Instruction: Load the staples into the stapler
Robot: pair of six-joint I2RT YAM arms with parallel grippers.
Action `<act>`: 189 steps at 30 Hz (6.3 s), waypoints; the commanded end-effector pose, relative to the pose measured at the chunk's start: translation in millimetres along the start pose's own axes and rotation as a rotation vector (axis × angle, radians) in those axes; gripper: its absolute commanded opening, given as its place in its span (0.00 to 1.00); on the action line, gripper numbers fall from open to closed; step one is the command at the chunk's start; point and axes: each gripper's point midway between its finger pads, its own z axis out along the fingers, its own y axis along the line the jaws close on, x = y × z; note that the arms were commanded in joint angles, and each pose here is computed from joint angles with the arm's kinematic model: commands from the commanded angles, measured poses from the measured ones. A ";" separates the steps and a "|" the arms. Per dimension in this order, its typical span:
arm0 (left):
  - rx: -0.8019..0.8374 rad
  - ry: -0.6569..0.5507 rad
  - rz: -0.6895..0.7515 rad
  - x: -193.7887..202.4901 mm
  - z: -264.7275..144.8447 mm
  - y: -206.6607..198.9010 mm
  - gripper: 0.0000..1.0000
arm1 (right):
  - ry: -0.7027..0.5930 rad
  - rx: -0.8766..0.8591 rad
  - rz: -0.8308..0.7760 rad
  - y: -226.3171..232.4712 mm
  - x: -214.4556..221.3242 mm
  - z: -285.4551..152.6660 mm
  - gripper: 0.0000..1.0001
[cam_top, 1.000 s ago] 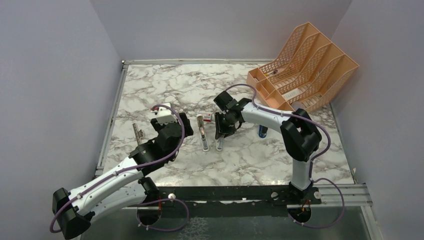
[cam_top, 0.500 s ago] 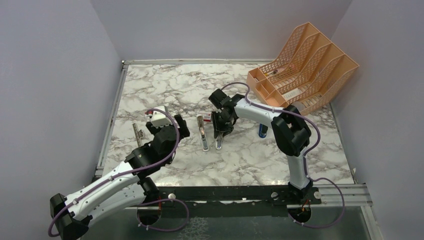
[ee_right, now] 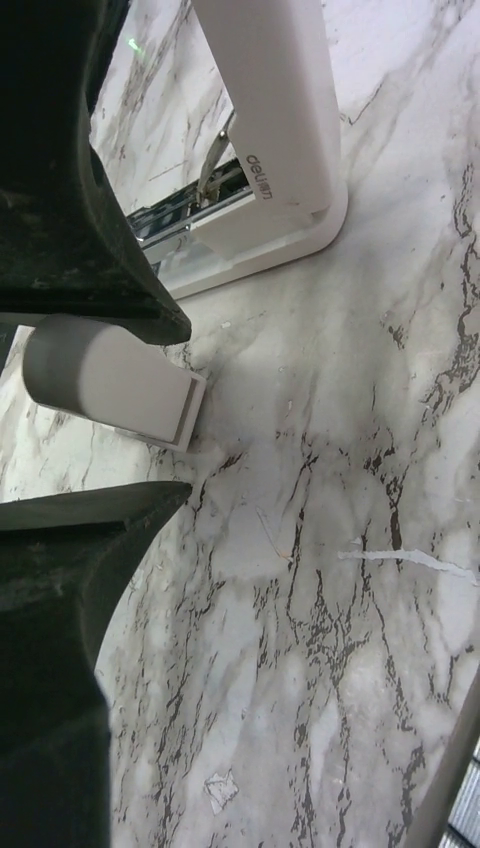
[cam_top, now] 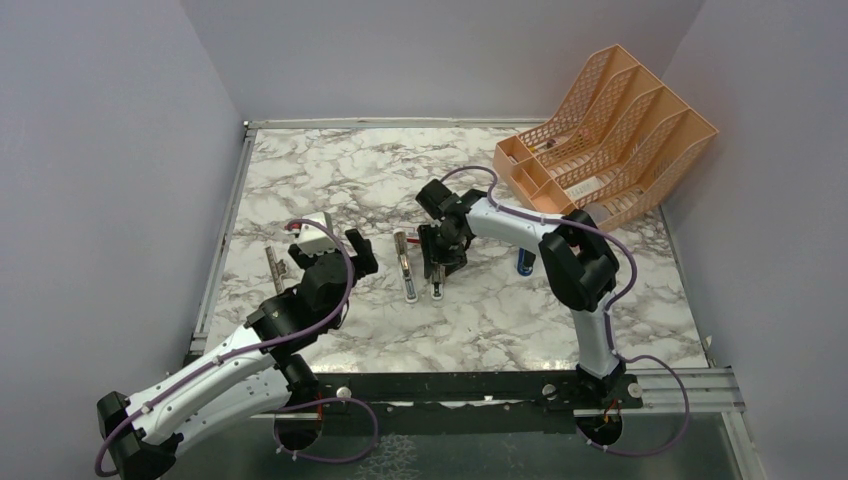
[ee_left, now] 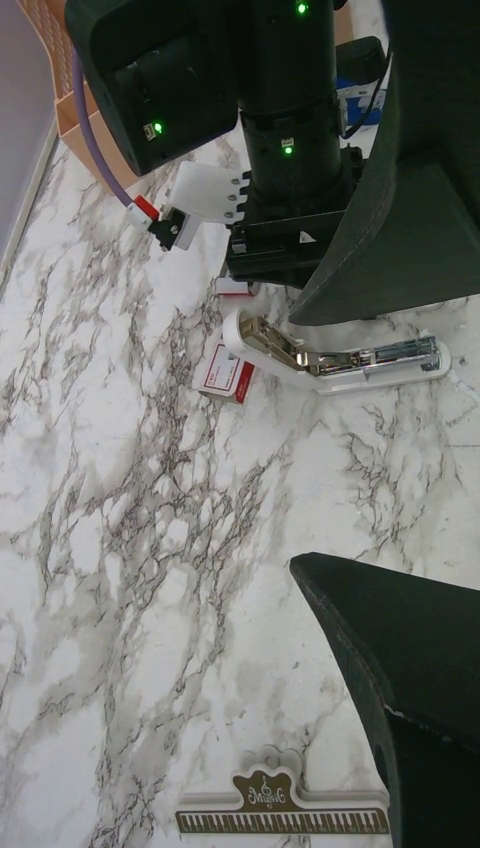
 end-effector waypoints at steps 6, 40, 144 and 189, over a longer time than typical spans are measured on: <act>0.124 0.026 0.023 1.4 -1.2 -24.5 0.87 | -0.285 0.036 0.020 -4.3 -46.7 -78.6 0.61; 0.584 0.344 0.078 58.0 -5.1 -147.6 0.99 | -0.423 0.361 0.354 -208.5 -13.9 -85.5 0.55; 0.715 0.974 0.029 307.0 -12.1 -243.8 0.00 | -0.686 0.269 0.393 -215.9 -45.0 -185.8 0.18; 0.595 0.940 0.079 305.2 1.8 -228.3 0.24 | -0.479 0.171 0.305 -223.4 -54.6 -106.4 0.47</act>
